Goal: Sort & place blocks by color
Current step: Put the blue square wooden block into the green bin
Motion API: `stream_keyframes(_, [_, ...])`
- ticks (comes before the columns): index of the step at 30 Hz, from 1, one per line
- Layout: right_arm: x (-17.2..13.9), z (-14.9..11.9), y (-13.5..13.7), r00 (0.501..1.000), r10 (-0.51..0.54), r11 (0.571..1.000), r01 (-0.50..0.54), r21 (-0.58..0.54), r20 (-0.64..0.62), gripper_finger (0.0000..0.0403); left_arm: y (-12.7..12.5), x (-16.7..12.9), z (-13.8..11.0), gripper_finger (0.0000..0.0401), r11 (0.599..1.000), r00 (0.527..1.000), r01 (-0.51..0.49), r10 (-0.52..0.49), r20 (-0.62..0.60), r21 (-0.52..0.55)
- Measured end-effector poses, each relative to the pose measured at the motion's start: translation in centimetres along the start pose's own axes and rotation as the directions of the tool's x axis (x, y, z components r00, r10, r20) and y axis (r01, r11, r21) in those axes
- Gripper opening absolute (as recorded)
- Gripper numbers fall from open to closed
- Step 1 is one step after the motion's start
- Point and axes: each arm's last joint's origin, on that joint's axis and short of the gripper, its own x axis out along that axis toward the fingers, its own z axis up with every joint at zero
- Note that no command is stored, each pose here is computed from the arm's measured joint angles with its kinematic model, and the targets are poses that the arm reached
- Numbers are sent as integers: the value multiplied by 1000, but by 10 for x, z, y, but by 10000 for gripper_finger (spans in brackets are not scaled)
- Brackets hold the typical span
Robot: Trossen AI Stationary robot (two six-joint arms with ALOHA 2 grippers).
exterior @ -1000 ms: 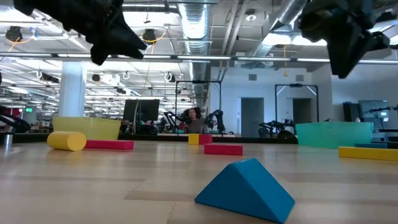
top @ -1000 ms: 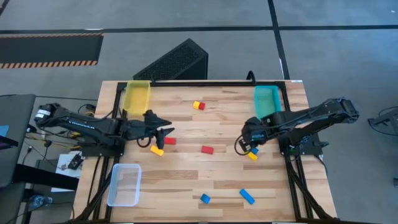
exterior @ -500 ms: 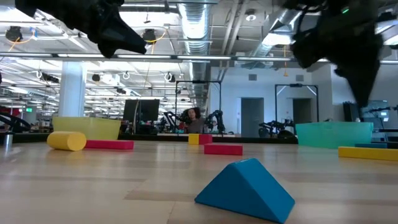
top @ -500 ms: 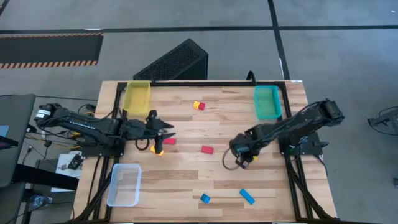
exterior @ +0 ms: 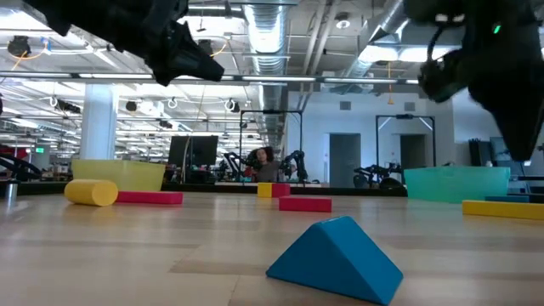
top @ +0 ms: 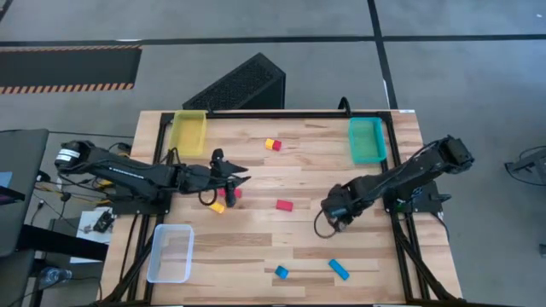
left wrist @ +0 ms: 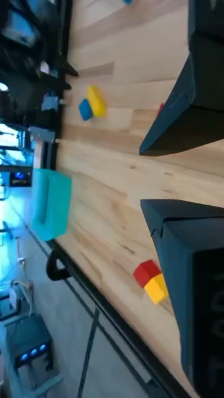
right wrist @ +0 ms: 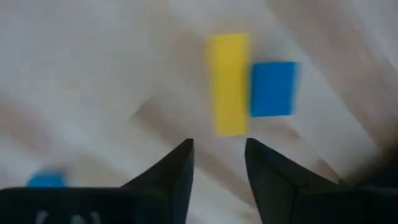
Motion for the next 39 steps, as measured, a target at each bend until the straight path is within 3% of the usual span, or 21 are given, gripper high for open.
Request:
stream_keyframes(3, [5,6,-18,1000,15,985,-11,170,-19,210,1,9,0,112,999,1000,7,-6,22,-36])
stream_keyframes(5, [8,10,-29,997,75,963,-75,258,10,237,3,14,1,112,997,998,55,-54,11,-51])
stream_keyframes(7, [10,15,-36,985,166,940,-174,292,54,262,6,18,3,112,992,993,115,-115,-1,-52])
stream_keyframes(9, [14,18,-44,979,193,929,-206,309,71,282,9,20,6,112,989,990,140,-141,1,-45])
stream_keyframes(16, [33,17,-57,990,138,951,-144,275,40,294,26,27,24,112,996,996,82,-81,44,-35])
stream_keyframes(23, [54,16,-65,997,72,968,-75,238,23,290,40,30,38,112,994,993,91,-86,78,-57])
stream_keyframes(27, [60,19,-67,996,86,973,-90,211,31,289,46,31,39,112,992,995,70,-62,80,-104])
stream_keyframes(32, [63,22,-70,994,101,969,-108,224,42,260,50,32,38,112,986,997,51,-40,70,-157])
stream_keyframes(39, [63,23,-70,993,112,969,-115,217,29,133,51,32,37,112,970,998,36,-21,65,-242])
